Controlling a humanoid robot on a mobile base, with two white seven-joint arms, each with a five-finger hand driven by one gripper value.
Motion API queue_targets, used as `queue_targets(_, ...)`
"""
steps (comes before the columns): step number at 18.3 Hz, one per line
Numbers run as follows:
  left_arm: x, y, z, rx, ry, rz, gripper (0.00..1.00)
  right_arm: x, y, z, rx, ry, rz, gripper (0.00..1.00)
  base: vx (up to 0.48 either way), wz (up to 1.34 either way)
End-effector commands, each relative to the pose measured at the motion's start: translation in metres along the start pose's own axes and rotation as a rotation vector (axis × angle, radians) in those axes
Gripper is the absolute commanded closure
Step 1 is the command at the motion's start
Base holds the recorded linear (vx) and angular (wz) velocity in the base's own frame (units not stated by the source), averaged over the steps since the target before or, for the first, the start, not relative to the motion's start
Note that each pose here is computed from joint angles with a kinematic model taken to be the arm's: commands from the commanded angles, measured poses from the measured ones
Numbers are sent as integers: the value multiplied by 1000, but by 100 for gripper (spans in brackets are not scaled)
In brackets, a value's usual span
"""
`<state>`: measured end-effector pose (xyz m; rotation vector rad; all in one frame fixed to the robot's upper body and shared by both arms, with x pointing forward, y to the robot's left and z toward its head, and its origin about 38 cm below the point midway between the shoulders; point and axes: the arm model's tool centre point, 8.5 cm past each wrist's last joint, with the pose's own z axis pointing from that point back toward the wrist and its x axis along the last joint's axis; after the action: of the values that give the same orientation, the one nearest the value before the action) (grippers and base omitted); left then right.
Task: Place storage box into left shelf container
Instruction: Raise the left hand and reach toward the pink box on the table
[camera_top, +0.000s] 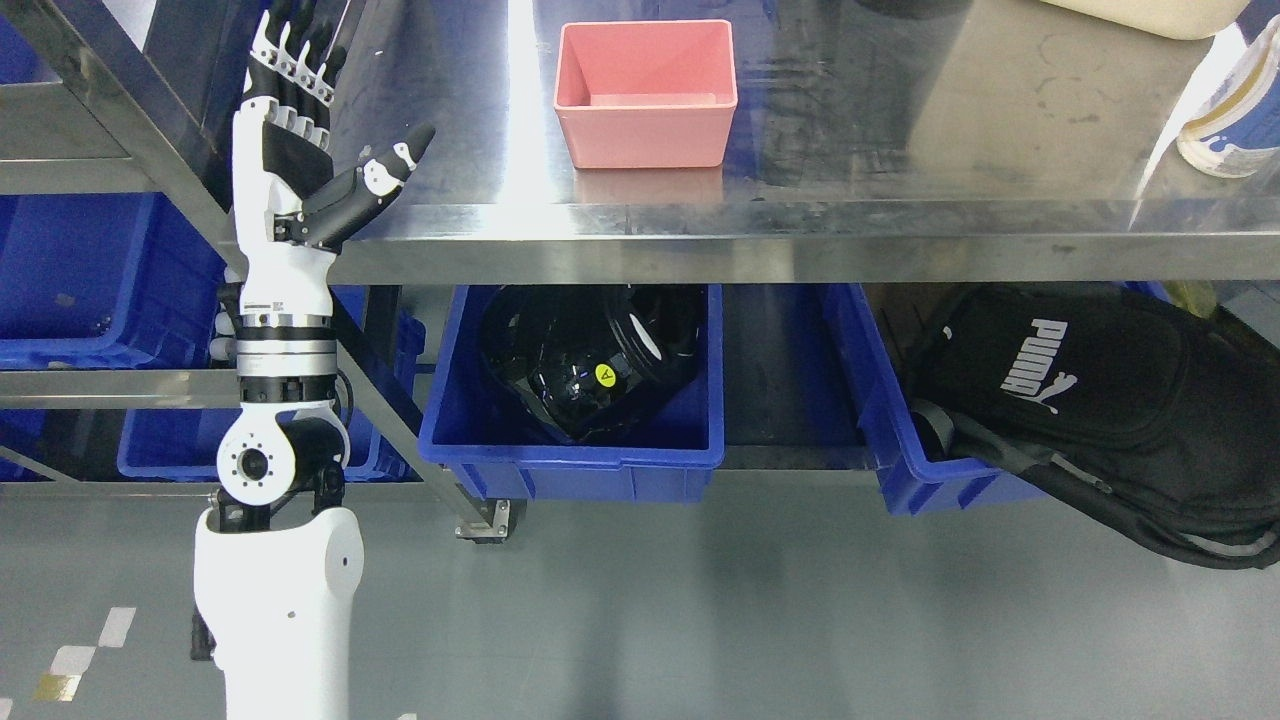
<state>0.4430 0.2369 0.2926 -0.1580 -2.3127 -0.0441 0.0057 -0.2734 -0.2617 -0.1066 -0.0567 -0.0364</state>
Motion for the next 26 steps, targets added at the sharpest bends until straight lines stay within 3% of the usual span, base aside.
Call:
queue_targets(1, 4, 8, -2, -2, -10, -19, 1, 18, -11, -1, -17, -36, 0, 1, 0, 0)
queue_targets(5, 21, 5, -26, -25, -66, -22, 1, 18, -11, -1, -17, -36, 0, 1, 0, 0)
queue_targets(10, 89, 51, -108, -346, -21, -279, 1, 18, -11, -1, -17, -36, 0, 1, 0, 0)
queue_targets(12, 119, 61, -119, -612, 27, -460, 1, 18, -11, -1, -17, -36, 0, 1, 0, 0)
queue_targets(15, 94, 31, -116, -989, 215, -648, 1, 18, -11, -1, -17, -36, 0, 1, 0, 0)
queue_targets(18, 56, 13, -121, -1050, 344, -755, 1, 18, -11, -1, -17, -36, 0, 1, 0, 0)
queue_targets(21, 45, -9, -131, -1113, 374, -795, 1, 18, -11, -1, -17, -36, 0, 1, 0, 0)
queue_targets(26, 37, -72, -144, -1147, 364, -665, 1, 18, -11, -1, -17, -36, 0, 1, 0, 0)
